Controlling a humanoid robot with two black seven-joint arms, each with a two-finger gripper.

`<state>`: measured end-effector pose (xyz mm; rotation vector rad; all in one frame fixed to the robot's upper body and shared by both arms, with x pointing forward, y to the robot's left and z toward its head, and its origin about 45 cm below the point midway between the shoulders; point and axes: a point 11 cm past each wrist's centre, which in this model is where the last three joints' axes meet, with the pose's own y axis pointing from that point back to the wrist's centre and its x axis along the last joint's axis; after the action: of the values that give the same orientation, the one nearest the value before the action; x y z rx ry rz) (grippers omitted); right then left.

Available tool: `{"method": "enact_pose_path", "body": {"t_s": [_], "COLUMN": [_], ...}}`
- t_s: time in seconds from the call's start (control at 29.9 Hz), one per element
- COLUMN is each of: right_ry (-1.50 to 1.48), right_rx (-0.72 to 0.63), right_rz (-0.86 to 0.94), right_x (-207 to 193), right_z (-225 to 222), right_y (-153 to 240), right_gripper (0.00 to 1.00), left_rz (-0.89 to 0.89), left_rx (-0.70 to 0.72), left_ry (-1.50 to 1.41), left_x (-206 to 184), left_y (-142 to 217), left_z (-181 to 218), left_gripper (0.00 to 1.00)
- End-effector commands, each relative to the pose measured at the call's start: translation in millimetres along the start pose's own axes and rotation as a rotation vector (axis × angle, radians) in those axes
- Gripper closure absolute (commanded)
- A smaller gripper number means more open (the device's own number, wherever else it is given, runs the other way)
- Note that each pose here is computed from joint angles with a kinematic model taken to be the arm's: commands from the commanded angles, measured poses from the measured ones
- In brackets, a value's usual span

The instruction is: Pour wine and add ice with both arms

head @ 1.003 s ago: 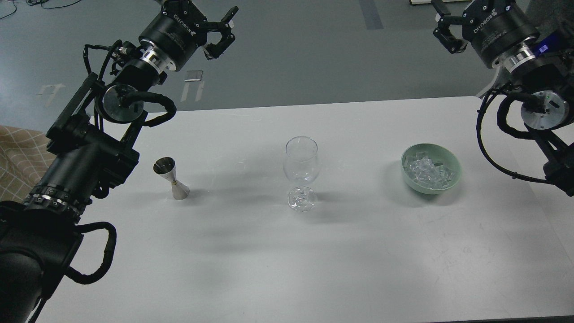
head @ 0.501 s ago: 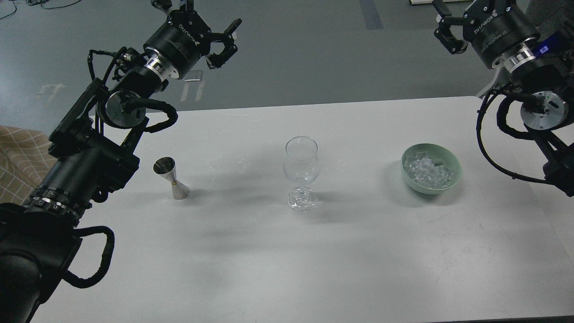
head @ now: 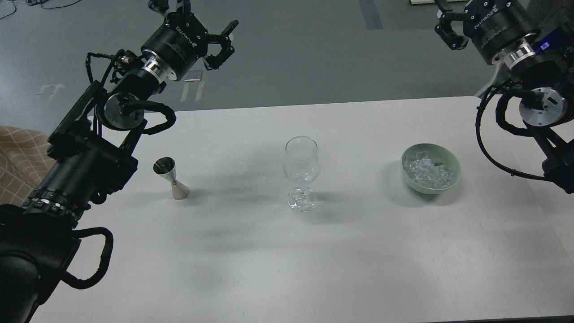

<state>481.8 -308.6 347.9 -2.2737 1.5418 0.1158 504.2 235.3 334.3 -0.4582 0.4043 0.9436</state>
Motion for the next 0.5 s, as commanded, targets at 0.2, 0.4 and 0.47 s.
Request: {"method": "enact_pose_path", "body": {"t_s": [0.2,0.4,0.47], "right_ry": [-0.024,-0.062,-0.063], "right_rx": [0.002,0.002,0.002], "right_rz": [-0.014,-0.053,-0.053], "right_x": [-8,-25,-26], "right_z": [4,13,13], "right_y": [-4,-10,-10], "right_gripper": [0.00,0.00,0.00], "left_rz": [0.016,-0.010,-0.014], "left_rx": [0.006,0.032,0.034], "left_ry": [0.002,0.022,0.024], "left_x": [6,-5,-7], "left_y": [3,-4,-5], "left_z": [5,-15,-16], "left_gripper": [0.02,0.02,0.02]}}
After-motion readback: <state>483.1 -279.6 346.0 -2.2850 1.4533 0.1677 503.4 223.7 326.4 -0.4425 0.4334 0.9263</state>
